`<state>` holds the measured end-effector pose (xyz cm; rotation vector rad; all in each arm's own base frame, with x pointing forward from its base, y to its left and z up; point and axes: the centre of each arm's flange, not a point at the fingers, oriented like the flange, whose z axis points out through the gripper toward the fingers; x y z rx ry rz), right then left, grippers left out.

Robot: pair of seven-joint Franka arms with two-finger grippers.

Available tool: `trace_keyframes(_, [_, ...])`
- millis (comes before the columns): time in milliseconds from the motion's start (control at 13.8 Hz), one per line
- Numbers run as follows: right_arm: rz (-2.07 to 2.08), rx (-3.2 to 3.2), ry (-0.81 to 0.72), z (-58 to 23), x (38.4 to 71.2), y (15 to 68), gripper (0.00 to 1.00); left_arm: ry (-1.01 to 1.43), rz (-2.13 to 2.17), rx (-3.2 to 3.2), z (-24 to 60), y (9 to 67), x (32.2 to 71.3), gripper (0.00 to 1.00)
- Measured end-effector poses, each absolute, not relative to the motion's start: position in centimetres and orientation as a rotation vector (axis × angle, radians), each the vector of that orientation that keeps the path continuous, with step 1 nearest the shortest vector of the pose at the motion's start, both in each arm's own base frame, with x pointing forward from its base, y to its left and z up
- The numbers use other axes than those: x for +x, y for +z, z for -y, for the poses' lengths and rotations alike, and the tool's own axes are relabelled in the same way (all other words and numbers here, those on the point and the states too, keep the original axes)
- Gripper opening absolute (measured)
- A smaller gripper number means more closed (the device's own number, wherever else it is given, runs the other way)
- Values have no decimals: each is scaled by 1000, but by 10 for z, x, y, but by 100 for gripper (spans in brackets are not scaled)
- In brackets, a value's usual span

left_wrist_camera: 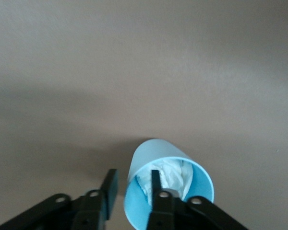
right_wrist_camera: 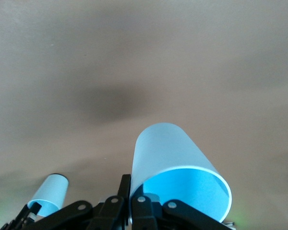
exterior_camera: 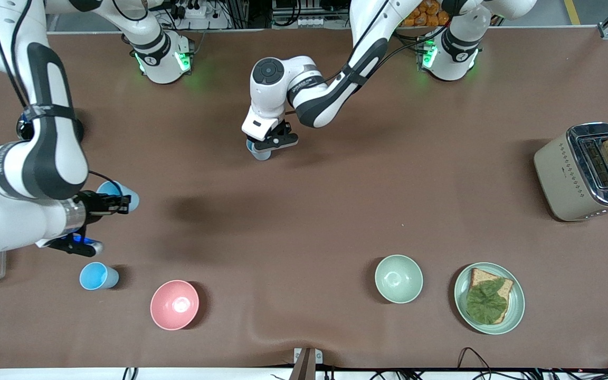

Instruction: Stack blue cups with both arms

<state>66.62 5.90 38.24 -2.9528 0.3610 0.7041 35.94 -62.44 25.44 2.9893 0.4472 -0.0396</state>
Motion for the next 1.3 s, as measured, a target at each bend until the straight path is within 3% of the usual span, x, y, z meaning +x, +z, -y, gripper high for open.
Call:
trace_keyframes(217, [-430,-2961,704,-92,664,387,4,36,-468,3030,607,326,383,71])
trace_keyframes(435, [-559,-2938,705,-132,661,395,4,155,-366,3108,543,441,424,99])
trace_keyframes(652, [-687,-2926,704,-196,650,402,4,194,-206,3195,441,532,470,100])
trace_keyframes(870, [-716,-2988,728,-297,610,402,4,230,-140,3230,327,595,513,100])
trace_keyframes(1087, [-805,-3061,752,-390,553,396,4,224,-176,3220,233,618,544,100])
trace_keyframes(1304, [-843,-3103,791,-415,516,376,4,169,-186,3205,166,614,566,100])
